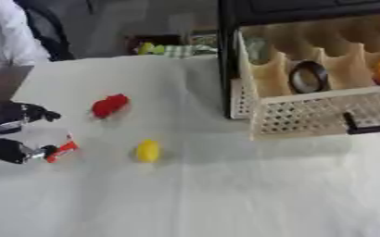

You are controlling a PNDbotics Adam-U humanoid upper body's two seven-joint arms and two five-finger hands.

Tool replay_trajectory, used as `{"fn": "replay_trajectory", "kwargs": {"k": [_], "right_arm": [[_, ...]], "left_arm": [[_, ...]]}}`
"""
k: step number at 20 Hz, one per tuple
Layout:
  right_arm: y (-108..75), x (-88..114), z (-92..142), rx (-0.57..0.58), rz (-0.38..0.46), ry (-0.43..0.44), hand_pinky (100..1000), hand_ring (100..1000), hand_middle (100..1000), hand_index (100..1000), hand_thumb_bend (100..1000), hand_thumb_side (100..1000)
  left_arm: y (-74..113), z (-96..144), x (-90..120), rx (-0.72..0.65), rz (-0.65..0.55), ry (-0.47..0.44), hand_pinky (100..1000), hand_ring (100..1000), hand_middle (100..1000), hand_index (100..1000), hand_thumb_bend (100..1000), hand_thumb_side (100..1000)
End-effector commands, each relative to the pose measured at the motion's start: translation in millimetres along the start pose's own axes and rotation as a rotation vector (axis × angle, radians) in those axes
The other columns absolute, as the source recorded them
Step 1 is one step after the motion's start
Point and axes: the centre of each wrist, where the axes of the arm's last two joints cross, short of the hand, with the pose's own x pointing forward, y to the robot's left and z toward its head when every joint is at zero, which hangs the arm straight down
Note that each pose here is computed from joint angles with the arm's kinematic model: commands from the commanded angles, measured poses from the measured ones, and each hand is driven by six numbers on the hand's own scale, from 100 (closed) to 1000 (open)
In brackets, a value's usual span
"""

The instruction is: Pick up objects from table and place into drawer.

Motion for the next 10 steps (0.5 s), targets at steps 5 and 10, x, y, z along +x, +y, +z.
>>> {"fn": "replay_trajectory", "kwargs": {"k": [5, 10], "right_arm": [[-4.7, 7.0, -5.2, 0.001, 0.021, -0.021, 724, 707, 393, 810, 100, 1000], [-4.8, 6.7, -4.9, -0.003, 0.019, -0.017, 725, 707, 391, 806, 100, 1000]], "left_arm": [[5.6, 2.7, -7.2, 0.005, -0.044, 0.039, 720, 831, 739, 1000, 340, 948], [1.5, 1.0, -8.8, -0.016, -0.054, 0.04, 722, 833, 737, 1000, 378, 987]]}}
